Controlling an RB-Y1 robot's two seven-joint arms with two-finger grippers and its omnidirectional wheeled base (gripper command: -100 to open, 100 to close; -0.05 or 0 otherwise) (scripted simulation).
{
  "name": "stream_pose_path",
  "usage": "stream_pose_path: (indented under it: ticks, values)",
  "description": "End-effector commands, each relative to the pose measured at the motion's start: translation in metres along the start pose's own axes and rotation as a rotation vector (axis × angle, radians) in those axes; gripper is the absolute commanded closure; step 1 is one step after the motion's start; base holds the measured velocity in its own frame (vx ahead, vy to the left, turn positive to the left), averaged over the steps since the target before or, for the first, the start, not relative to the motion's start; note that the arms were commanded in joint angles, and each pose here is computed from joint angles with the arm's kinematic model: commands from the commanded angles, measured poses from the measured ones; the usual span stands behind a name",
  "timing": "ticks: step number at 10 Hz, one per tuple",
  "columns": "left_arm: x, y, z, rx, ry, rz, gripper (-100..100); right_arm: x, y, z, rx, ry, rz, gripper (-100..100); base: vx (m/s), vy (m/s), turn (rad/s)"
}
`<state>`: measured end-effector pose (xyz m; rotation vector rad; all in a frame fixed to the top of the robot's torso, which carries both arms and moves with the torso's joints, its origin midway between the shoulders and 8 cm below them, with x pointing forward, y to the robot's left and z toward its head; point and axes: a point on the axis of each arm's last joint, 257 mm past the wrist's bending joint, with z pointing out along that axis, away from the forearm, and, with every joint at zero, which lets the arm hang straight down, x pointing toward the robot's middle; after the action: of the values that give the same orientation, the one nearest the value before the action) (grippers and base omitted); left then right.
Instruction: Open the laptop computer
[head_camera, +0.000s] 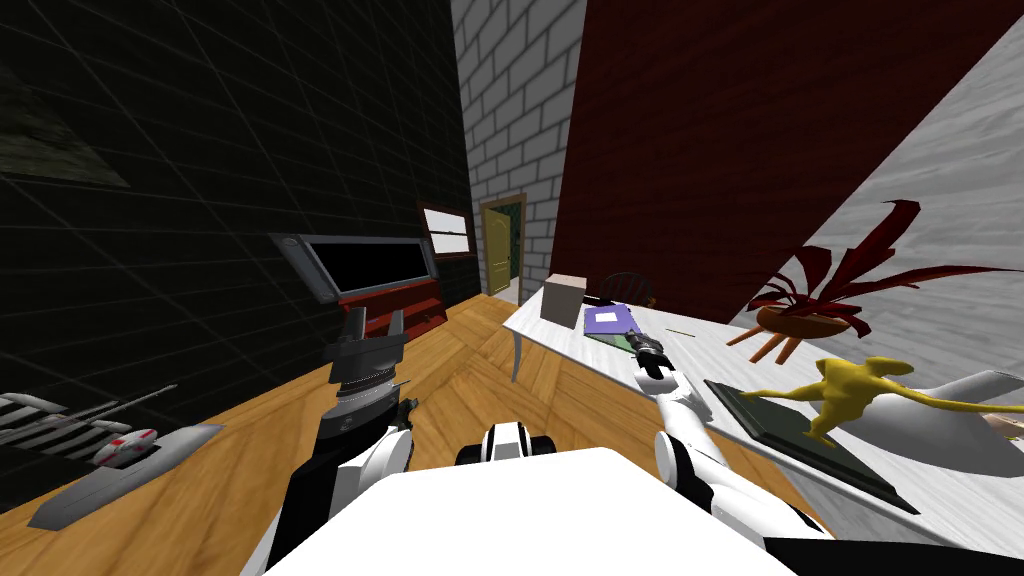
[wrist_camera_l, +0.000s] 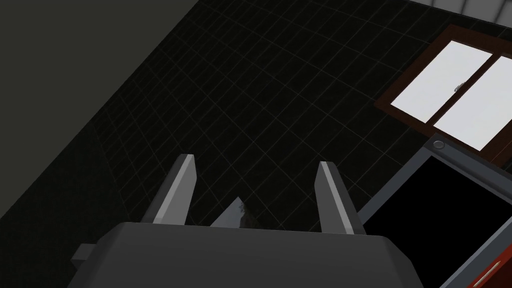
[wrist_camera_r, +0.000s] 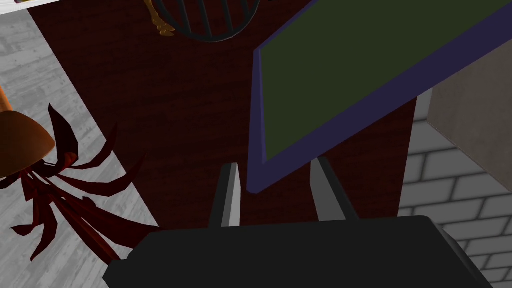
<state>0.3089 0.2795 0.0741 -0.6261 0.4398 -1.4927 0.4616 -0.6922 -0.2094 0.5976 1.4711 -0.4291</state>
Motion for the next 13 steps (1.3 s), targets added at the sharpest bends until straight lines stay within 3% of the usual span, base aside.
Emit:
stream_pose_path:
  ticks: [1,6,7,8,13]
  values:
    - [0.0,0.0,0.0,0.0,0.0,0.0,0,-0.017,0.0,0.013,0.016,-0.002,-0.002,-100,-0.082,0.004,0.06]
    - [0.0,0.0,0.0,0.0,0.0,0.0,0,-0.059,-0.003,0.04,0.061,-0.011,-0.006,-100,-0.087,0.013,0.07]
    - [0.0,0.0,0.0,0.0,0.0,0.0,0,-0.053,-0.001,0.036,0.051,-0.011,-0.005,-100,-0.052,0.002,0.024]
    - [0.0,0.0,0.0,0.0,0.0,0.0,0,-0.053,-0.001,0.036,0.054,-0.01,-0.005,0,-0.011,0.001,-0.006]
    - [0.0,0.0,0.0,0.0,0.0,0.0,0,-0.053,-0.001,0.036,0.054,-0.01,-0.005,0,-0.001,0.0,0.0]
